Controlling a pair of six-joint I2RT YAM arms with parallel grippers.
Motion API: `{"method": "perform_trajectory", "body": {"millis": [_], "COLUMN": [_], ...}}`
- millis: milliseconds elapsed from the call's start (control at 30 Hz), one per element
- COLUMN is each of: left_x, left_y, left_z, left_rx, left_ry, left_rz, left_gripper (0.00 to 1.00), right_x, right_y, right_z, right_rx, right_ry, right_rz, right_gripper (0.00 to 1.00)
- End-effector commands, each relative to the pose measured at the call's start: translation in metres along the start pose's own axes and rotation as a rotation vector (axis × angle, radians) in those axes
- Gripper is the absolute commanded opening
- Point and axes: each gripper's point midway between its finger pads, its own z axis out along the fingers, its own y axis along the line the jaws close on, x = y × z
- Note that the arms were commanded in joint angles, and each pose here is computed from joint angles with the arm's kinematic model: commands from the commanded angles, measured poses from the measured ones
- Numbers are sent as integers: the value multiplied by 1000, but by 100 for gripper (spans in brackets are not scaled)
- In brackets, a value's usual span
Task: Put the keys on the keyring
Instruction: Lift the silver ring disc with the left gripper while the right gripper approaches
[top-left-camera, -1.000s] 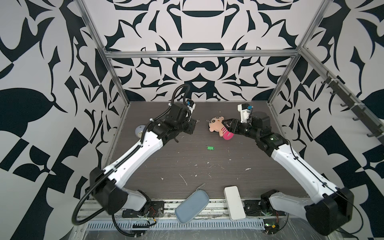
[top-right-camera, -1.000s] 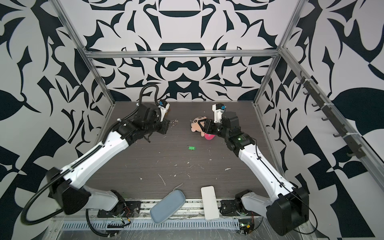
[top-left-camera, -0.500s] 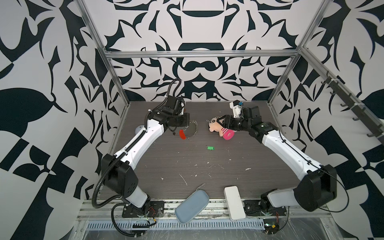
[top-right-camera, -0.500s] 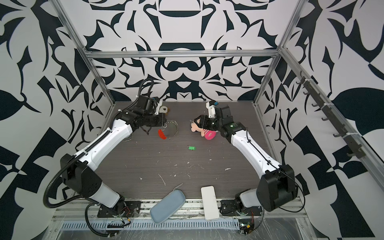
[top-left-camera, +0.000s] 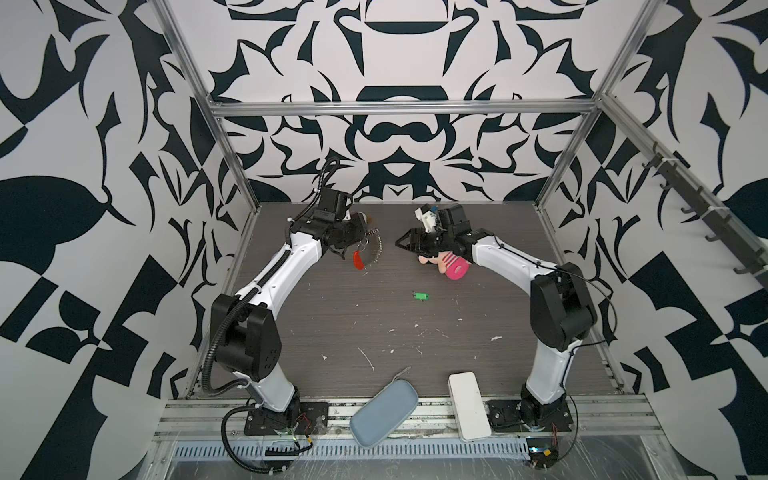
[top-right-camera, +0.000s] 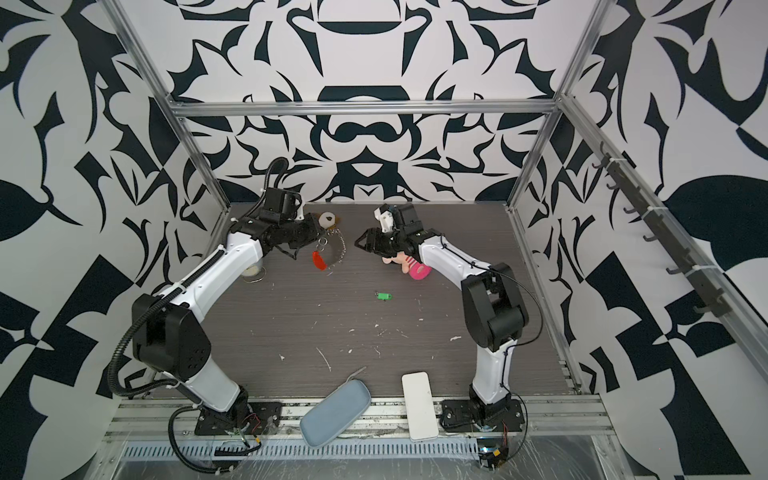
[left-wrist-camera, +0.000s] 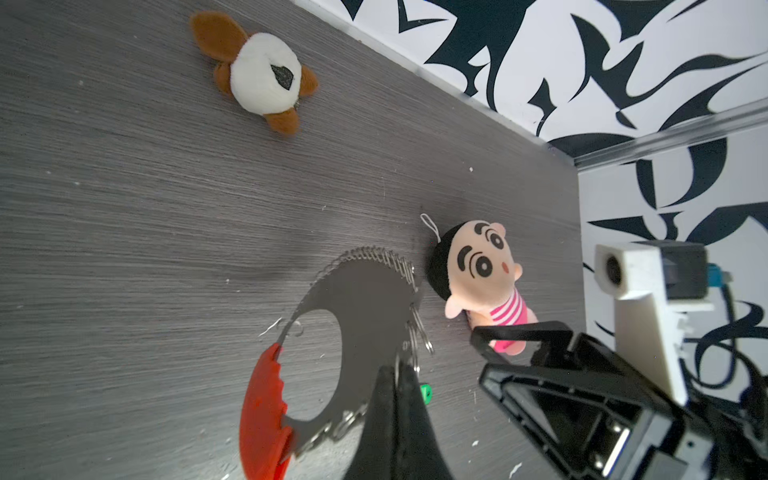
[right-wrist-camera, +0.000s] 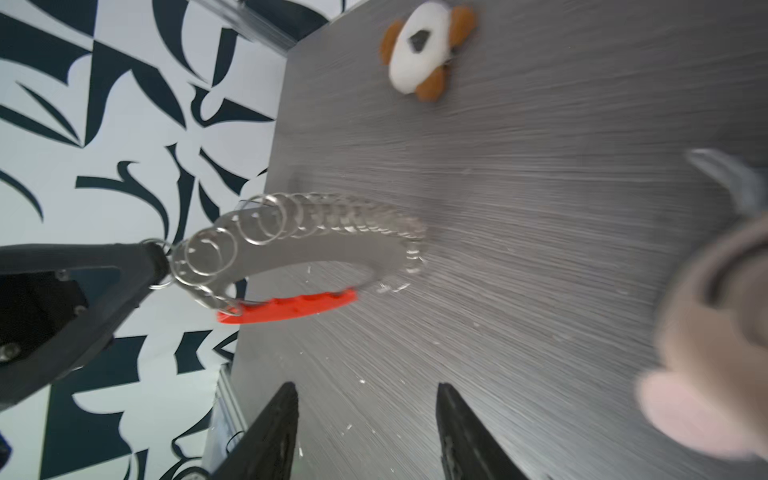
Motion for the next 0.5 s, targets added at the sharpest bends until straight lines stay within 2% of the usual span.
{"method": "perform_trajectory", "body": {"millis": [0, 67, 233, 467], "left_x": [1, 9, 14, 13], "left_y": [5, 6, 8, -14], "left_z": [20, 31, 46, 46], "left_rx": [54, 96, 111, 172], "left_ry": [-28, -12, 7, 10], "left_rz": [-130, -186, -219, -170], "left_gripper": [0, 0, 0, 0], "right_x": [-19, -13, -3, -16], "right_y": [35, 34, 30, 9], "right_z": [-4, 2, 7, 16], "right_rx": [-136, -166, -167, -40], "right_ry": [-49, -45, -42, -60], "right_rz": [-28, -2, 11, 0], "right_gripper": [56, 55, 53, 53]}}
